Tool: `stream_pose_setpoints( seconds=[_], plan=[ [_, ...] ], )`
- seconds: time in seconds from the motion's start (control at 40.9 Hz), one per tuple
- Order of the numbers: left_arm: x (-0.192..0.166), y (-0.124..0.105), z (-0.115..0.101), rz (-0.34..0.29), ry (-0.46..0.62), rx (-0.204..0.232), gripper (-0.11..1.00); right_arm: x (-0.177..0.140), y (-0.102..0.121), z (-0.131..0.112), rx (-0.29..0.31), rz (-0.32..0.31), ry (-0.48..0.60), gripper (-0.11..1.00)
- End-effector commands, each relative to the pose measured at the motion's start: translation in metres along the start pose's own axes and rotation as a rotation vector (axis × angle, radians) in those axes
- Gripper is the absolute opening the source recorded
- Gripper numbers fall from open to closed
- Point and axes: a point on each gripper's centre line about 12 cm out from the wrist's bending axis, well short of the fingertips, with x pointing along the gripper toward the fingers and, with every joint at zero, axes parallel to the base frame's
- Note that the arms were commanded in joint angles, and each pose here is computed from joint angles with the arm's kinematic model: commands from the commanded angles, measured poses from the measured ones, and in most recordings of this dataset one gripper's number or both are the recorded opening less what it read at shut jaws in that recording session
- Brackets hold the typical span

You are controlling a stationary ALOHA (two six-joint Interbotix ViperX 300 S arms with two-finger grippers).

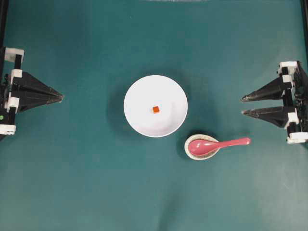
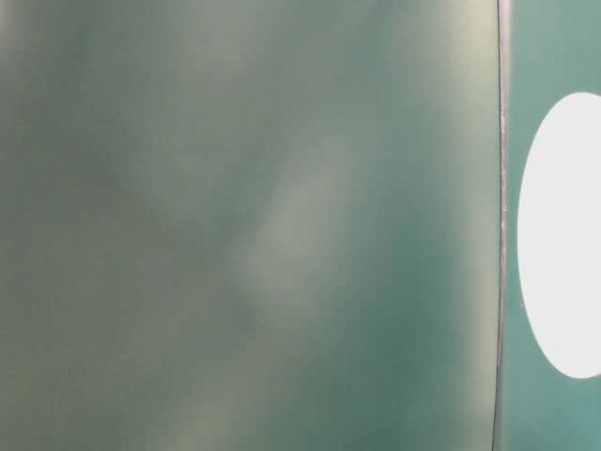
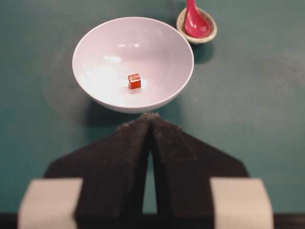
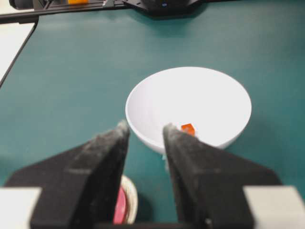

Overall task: Grip the spoon and scoop the red block from the bowl with right arm.
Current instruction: 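Move the right gripper toward the pink spoon handle in the spoon rest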

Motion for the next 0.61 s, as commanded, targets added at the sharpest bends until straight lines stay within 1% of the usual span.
stream_pose_setpoints(
  seconds=[0.0,0.245,0.392,0.588],
  plan=[
    [0.001,0.0,0.01,-0.001,-0.021,0.003,0.0,0.001,0.0,-0.002,0.023,-0.002,-0.022,0.43],
    [0.001,0.0,0.007,-0.001,0.006,0.005,0.0,-0.005,-0.003,-0.024,0.06,-0.021,-0.018,0.43],
    [0.001,0.0,0.006,-0.001,0.015,0.005,0.0,-0.007,-0.001,-0.034,0.075,-0.015,-0.005,0.43],
    [0.001,0.0,0.005,0.002,0.026,0.004,0.0,-0.004,0.004,-0.046,0.076,0.007,0.052,0.43]
  ],
)
